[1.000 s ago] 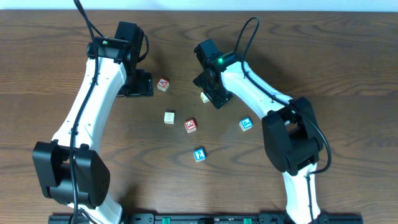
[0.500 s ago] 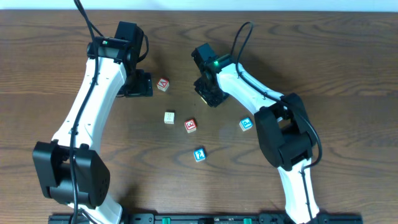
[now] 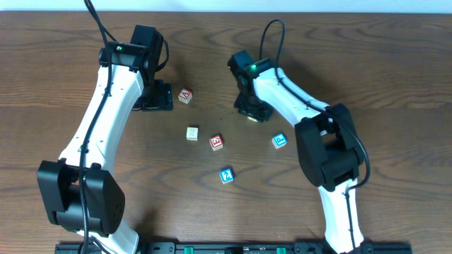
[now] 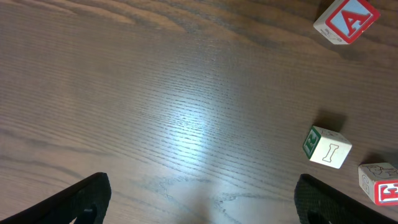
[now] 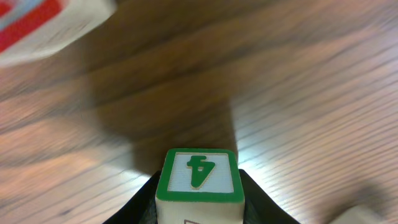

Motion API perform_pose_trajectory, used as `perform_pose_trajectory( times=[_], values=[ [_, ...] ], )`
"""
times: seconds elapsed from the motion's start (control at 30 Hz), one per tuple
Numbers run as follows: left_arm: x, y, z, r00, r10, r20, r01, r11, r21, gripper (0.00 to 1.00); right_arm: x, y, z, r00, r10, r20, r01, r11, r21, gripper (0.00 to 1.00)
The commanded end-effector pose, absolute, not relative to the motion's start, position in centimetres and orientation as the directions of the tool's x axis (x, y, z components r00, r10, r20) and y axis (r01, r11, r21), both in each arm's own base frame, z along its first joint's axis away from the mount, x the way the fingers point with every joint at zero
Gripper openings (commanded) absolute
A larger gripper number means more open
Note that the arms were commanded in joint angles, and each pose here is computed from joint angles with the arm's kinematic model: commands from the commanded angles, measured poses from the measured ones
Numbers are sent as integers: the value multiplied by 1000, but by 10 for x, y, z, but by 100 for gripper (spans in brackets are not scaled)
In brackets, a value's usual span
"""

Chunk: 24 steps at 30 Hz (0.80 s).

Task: Spell out Ai2

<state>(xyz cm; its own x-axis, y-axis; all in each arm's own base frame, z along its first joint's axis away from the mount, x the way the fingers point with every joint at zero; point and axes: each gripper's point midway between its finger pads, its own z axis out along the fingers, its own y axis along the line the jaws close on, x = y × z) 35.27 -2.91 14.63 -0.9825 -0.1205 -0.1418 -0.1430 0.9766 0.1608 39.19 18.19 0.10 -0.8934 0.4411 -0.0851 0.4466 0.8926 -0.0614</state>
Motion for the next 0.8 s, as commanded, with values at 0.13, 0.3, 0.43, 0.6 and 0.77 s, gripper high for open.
perform_pose_trajectory(
  times=[0.13, 0.3, 0.43, 0.6, 0.77],
  values=[
    [350, -25, 144, -984, -128, -124, -150, 971, 188, 95, 399, 141, 18, -925, 357, -131, 375, 913, -158, 29],
    [347, -24, 144, -985, -131, -112, -151, 970, 192, 95, 395, 119, 19, -922, 376, -94, 387, 902, -191, 29],
    [346, -24, 144, -984, -141, -108, -160, 968, 193, 95, 400, 107, 18, -922, 382, -65, 387, 908, -161, 28],
    [342, -24, 144, -985, -146, -94, -162, 968, 191, 95, 408, 94, 18, -928, 371, -40, 373, 921, -110, 26],
    [341, -25, 144, -980, -175, -95, -190, 964, 187, 95, 412, 89, 17, -943, 331, -37, 333, 938, -96, 40]
  ],
)
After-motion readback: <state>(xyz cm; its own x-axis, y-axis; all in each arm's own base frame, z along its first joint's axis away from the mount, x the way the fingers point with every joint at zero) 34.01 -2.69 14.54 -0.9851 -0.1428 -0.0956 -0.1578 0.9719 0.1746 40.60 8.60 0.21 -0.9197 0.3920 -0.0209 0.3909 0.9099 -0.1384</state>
